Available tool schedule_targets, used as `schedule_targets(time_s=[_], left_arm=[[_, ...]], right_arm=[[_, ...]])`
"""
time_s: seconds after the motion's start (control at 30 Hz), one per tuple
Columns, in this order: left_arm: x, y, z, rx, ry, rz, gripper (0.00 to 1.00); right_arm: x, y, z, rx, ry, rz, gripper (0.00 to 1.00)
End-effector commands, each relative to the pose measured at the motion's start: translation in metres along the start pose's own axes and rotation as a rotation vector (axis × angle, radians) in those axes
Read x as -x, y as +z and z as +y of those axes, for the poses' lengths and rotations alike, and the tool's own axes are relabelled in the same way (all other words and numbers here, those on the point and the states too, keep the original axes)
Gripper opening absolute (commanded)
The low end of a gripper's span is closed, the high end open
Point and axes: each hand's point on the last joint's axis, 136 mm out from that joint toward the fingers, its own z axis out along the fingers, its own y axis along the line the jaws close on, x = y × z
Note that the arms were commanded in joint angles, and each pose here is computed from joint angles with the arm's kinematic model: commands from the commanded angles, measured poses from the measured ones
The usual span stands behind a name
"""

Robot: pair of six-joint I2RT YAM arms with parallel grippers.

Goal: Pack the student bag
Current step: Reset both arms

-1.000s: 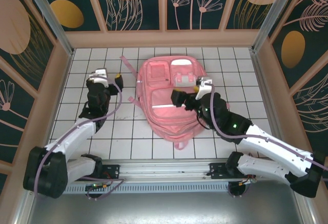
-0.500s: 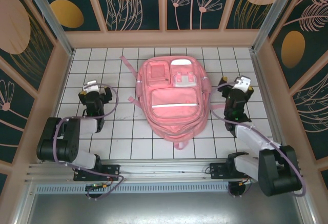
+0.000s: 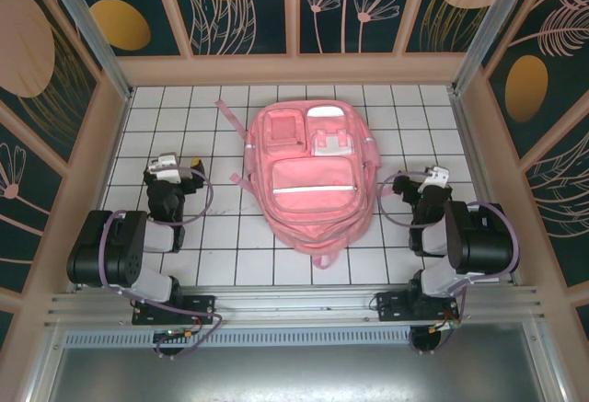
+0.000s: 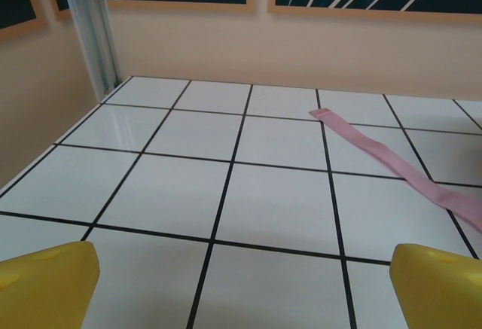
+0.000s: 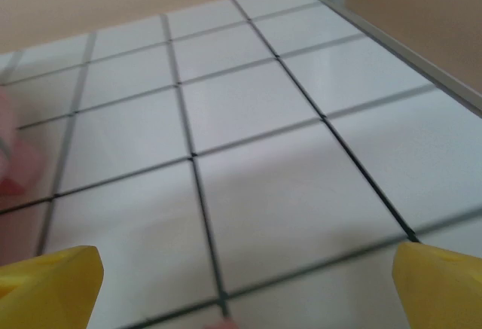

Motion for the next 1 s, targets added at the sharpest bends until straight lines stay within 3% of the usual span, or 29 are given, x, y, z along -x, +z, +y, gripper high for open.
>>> schedule_targets(time_s=[0.0,0.17,0.37,0.5,0.97], left_arm=[[0.013,0.005,0.002,0.011,-0.009,-0.041,0.99],[0.013,0.005,0.003,0.013,-0.009,-0.043,0.99],[0.015,0.003,0.003,0.016,-0.011,-0.052,0.99],[0.015,0.003,0.003,0.016,-0.01,-0.052,0.99],[0.015,0.003,0.003,0.016,-0.009,-0.051,0.99]], right_arm=[[0.041,0.011,0.037,0.17,-0.05,-0.103,0.99],[0.041,0.01,0.037,0.161,-0.06,-0.112,0.99],[0.046,0.006,0.019,0.033,-0.017,-0.154,0.99],[0.041,0.01,0.035,0.125,-0.066,-0.12,0.99],[0.041,0.01,0.034,0.122,-0.064,-0.119,0.99]])
